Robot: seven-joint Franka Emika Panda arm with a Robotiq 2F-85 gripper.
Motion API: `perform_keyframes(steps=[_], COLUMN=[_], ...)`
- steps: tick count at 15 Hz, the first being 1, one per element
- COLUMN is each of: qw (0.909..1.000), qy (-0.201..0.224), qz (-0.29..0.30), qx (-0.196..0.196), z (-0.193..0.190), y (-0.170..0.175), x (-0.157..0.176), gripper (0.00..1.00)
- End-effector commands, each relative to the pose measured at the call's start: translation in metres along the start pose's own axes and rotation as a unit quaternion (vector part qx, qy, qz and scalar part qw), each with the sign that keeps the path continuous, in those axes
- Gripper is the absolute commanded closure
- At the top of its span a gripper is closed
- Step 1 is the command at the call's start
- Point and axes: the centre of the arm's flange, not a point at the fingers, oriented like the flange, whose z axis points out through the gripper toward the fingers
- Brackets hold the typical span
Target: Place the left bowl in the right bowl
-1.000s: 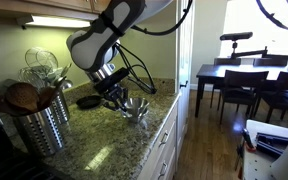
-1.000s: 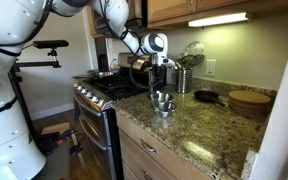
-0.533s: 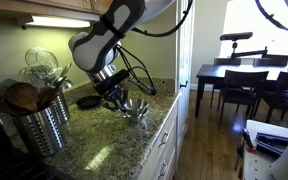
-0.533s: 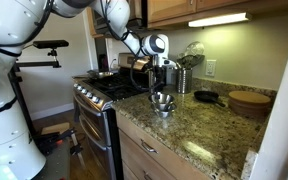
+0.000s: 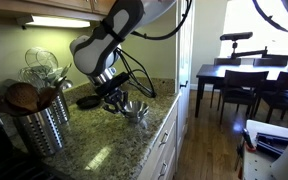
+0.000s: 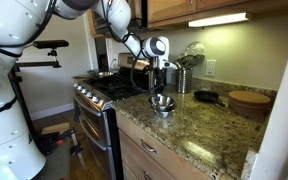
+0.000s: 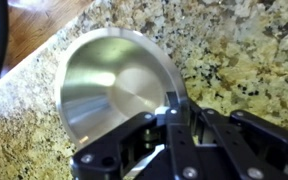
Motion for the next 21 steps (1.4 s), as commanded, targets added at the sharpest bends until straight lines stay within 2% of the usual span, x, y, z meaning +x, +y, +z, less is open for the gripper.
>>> perform_keyframes(steps=[1,21], qw=[0.9998,0.9995], qy=[0.000,-0.002], qz=[0.015,0.022], qx=[0.013,0.021], z=[0.002,0.011], y=[0.005,0.001], x=[0.008,0.023], gripper=[0.92,0.92])
